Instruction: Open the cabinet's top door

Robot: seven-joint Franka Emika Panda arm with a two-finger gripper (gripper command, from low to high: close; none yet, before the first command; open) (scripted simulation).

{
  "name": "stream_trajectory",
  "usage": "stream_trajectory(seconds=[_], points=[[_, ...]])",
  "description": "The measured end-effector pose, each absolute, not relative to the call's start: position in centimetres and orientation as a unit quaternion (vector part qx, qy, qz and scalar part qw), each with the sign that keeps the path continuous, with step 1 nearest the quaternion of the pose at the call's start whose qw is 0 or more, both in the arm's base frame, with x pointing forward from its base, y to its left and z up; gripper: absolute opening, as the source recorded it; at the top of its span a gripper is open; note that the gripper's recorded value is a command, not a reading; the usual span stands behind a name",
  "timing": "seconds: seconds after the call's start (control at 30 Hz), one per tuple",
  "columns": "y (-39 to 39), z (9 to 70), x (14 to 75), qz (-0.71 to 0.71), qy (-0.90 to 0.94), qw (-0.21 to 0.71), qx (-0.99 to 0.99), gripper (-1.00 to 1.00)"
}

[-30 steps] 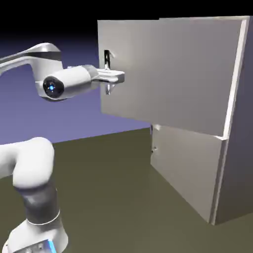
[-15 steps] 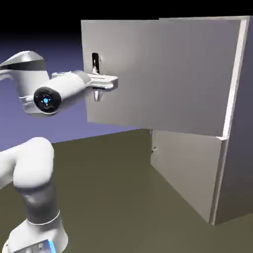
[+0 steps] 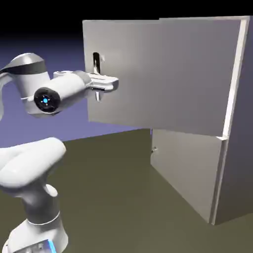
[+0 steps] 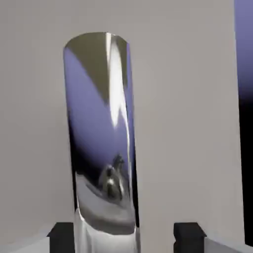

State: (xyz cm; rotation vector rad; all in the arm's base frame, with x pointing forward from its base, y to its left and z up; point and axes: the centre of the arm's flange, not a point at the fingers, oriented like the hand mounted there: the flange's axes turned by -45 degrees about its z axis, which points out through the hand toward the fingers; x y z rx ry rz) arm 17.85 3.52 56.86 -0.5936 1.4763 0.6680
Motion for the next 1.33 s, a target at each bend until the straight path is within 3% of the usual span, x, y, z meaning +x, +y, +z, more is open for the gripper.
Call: stream_trajectory(seconds=[0.8,1.33], points=[[-13.0,57.1,14.0,0.396,0.586,0.586,-0.395,-1.0],[-27.1,57.1,15.4,0.482,0.518,0.517,-0.482,-1.0]])
